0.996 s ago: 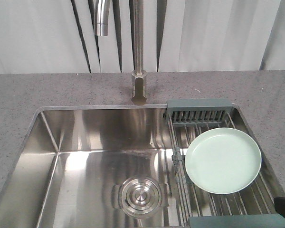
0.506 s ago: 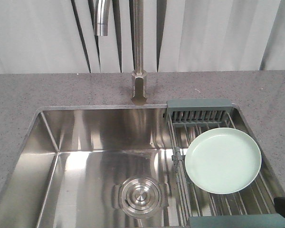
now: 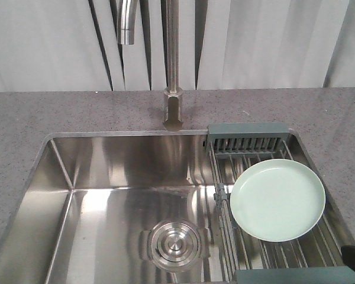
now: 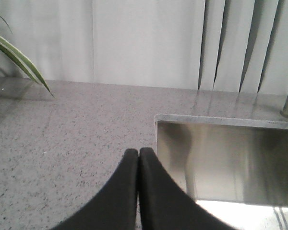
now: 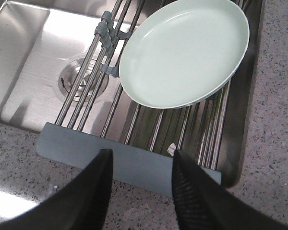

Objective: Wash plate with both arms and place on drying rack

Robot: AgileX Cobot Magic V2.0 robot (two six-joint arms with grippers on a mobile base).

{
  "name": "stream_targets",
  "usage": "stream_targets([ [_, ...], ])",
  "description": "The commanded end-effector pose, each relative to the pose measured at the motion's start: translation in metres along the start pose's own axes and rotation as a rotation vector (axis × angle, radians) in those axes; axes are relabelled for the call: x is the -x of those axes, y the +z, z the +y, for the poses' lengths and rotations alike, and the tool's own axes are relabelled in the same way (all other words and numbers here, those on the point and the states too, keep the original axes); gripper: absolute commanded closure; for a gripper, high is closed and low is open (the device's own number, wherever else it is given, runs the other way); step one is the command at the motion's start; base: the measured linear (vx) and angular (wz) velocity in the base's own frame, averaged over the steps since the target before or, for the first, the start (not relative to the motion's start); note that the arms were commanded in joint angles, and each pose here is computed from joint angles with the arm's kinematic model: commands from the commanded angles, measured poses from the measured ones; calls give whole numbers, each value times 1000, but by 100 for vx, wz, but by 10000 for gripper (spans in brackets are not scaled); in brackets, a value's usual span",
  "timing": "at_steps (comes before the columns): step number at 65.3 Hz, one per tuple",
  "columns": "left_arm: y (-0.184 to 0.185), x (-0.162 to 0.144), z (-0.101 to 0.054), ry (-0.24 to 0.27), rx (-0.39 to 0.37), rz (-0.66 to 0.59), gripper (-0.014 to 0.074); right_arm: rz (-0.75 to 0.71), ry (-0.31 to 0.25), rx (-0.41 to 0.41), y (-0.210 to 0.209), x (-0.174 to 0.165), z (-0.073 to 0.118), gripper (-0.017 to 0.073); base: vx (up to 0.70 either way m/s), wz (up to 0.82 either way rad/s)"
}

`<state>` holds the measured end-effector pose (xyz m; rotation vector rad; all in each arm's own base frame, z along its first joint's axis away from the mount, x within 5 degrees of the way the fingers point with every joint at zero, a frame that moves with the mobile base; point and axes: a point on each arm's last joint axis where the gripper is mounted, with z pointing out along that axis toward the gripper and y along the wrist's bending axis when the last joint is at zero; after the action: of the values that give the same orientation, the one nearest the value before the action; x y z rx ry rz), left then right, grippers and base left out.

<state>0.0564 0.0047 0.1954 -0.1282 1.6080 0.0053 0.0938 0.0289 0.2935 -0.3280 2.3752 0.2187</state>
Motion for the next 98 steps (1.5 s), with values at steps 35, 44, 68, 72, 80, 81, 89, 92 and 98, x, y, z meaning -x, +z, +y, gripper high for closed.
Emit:
stream_targets([
  [35,-4,22,-1,13,-10,-195,600,-70,-3,-5,-5,10,0,269,0,0],
  [44,-4,22,-1,14,-10,-194,600,-69,-3,-4,-5,10,0,269,0,0],
  [68,-4,22,-1,14,-10,-194,600,-69,-3,-4,-5,10,0,269,0,0],
  [72,-4,22,-1,14,-10,-194,600,-69,-3,-4,-5,10,0,269,0,0],
  [80,-4,22,-1,14,-10,-194,600,-69,-3,-4,-5,10,0,269,0,0],
  [81,-4,22,-1,14,-10,-194,600,-69,-3,-4,-5,10,0,269,0,0],
  [89,-4,22,-1,14,-10,-194,600,-69,-9,-11,-5,10,-1,269,0,0],
  [92,-4,22,-1,14,-10,-194,600,-73,-10,-12,-6,9,0,269,0,0],
  [98,-4,22,-1,14,-10,-194,600,-87,-23,-42,-10,7,-3,269,0,0],
])
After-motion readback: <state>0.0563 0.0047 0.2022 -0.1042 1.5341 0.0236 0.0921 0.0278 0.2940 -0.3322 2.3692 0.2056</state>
